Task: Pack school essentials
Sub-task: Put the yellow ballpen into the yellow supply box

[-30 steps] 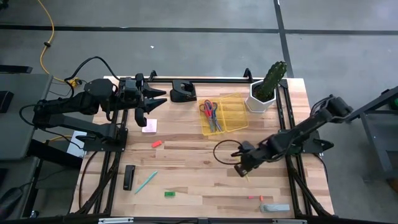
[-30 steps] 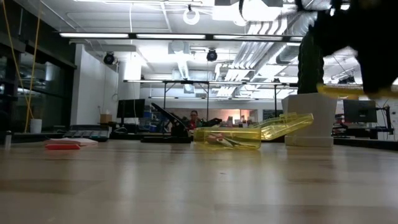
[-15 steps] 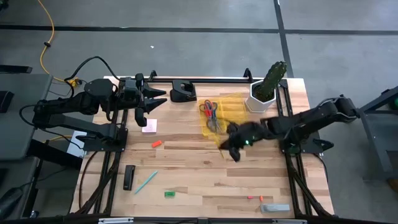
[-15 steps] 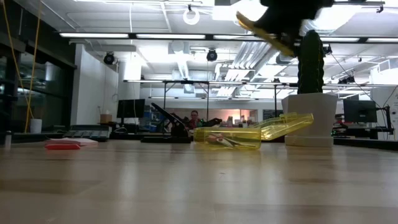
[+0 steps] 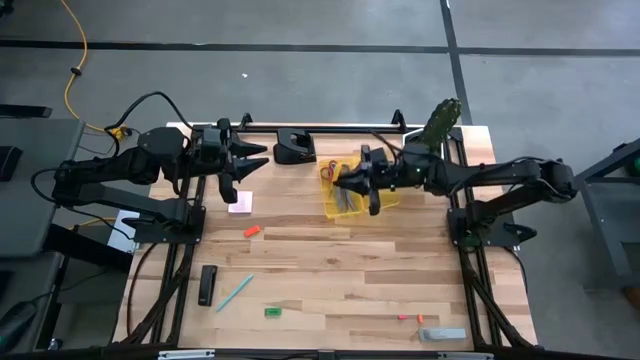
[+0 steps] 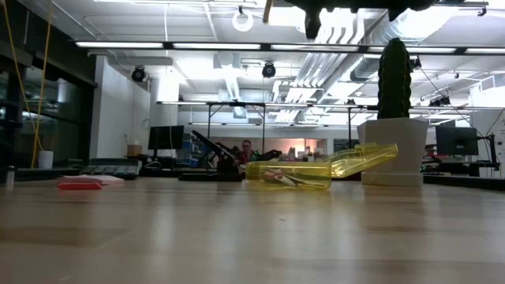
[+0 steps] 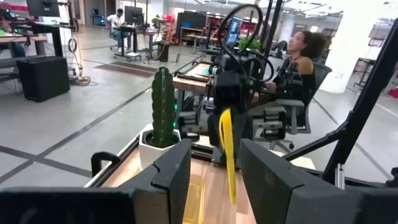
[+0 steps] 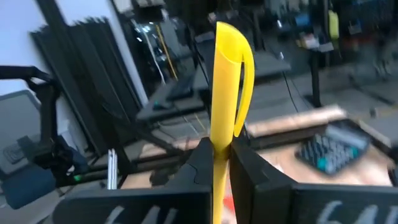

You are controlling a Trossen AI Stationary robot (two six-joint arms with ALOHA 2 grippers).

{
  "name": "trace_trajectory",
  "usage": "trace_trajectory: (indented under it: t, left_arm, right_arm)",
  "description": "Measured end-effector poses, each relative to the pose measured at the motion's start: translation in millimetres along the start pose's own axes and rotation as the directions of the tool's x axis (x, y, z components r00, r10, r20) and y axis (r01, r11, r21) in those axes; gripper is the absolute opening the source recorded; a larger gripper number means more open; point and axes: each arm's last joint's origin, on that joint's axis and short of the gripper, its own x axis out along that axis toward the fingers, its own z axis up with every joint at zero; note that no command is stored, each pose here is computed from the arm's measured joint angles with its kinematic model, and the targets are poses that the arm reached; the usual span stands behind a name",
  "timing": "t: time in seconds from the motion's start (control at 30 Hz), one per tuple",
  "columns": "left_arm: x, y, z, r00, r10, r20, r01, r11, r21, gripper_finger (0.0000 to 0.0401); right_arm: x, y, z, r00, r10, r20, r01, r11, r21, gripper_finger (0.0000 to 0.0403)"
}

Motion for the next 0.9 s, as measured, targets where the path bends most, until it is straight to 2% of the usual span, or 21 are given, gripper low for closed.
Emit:
trace_trajectory:
  t: [0.37, 0.57, 0.67, 0.77, 0.9]
  left_arm:
    - [0.0, 0.1, -0.5, 1.0, 0.001, -0.005, -0.001, 1.0, 0.004, 0.0126]
    - [-0.1, 1.3, -2.8, 0.999, 0.037, -0.025, -0.037, 0.999, 0.009, 0.0126]
    - [-0.1, 1.4, -3.1, 0.999, 0.038, -0.029, -0.038, 0.999, 0.01, 0.0126]
    - [-0.1, 1.4, -3.1, 0.999, 0.038, -0.029, -0.038, 0.999, 0.01, 0.0126]
    - [-0.1, 1.4, -3.1, 0.999, 0.039, -0.029, -0.038, 0.999, 0.01, 0.0126]
  right_arm:
    - [-1.1, -4.2, 2.3, 1.0, 0.0, 0.011, 0.0, 1.0, -0.017, 0.0005]
    - [-1.5, -7.5, -2.1, 0.999, -0.043, -0.032, 0.044, 0.998, 0.045, 0.0006]
    - [0.6, -18.1, -1.1, 0.987, -0.114, -0.115, 0.127, 0.986, 0.107, 0.0006]
    - [8.7, -32.7, 5.4, 0.954, -0.185, -0.237, 0.218, 0.968, 0.122, 0.0004]
    - [26.8, -61.6, 5.0, 0.873, -0.267, -0.408, 0.346, 0.929, 0.134, 0.0003]
